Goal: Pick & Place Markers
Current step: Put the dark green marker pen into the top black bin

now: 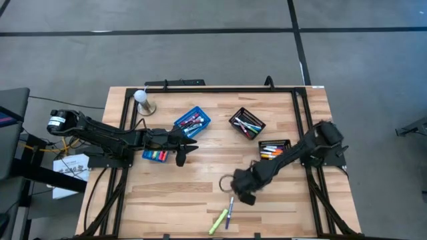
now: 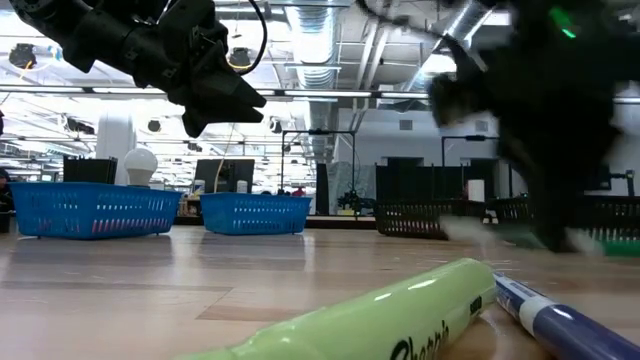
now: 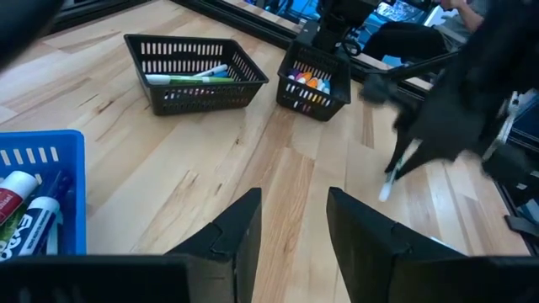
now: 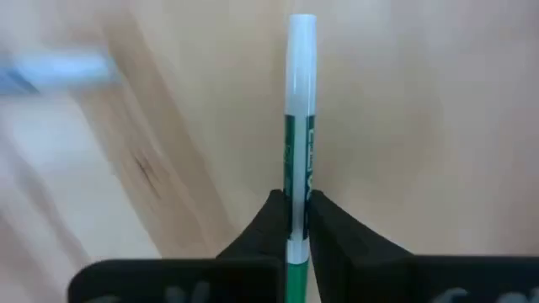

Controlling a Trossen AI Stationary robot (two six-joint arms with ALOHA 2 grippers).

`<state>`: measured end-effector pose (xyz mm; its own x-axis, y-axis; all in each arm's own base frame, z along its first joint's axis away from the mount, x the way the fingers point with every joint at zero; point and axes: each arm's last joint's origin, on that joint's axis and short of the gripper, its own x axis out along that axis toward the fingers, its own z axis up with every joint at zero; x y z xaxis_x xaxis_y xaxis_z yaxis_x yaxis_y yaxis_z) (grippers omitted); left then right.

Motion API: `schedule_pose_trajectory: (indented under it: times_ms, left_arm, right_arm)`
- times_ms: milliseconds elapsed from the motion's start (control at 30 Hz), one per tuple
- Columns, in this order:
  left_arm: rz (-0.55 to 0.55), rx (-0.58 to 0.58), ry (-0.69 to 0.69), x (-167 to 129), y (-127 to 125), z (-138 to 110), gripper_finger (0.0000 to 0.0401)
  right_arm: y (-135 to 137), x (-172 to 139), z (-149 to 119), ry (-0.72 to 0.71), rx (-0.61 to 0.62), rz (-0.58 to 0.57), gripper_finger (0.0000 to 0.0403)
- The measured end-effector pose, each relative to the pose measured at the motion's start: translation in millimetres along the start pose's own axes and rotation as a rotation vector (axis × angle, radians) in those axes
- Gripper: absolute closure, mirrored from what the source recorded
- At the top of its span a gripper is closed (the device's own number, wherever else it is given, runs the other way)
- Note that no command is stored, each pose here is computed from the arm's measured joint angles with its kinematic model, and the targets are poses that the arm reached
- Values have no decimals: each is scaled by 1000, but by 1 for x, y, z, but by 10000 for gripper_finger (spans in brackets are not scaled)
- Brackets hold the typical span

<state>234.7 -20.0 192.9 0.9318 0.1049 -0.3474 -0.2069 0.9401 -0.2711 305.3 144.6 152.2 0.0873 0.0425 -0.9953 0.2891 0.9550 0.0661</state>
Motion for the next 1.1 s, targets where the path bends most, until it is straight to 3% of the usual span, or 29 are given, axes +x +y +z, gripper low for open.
schedule_pose_trajectory:
  times_ms: [100, 200, 300, 467, 700, 900, 1100]
  left_arm:
    - [0, 0, 0, 0, 0, 0, 270]
    - [-1, 0, -3, 0, 0, 0, 270]
    - [-2, 0, -4, 0, 0, 0, 270]
    - [-4, -2, -11, 0, 0, 1, 270]
    - [-7, -2, -13, 0, -1, 1, 270]
    - [-3, 0, -2, 0, 0, -1, 270]
    - [-1, 1, 2, 0, 0, -1, 270]
  right_arm:
    - [-10, -31, 9, -141, -37, -12, 369]
    - [-31, -51, 15, -222, -46, -101, 356]
    - [-62, -75, 25, -322, -35, -227, 369]
    - [-120, -87, 47, -334, 26, -364, 388]
    - [-190, -58, 65, -231, 150, -440, 354]
    - [-215, -32, 71, -147, 198, -451, 355]
    - [-223, -24, 73, -115, 185, -445, 335]
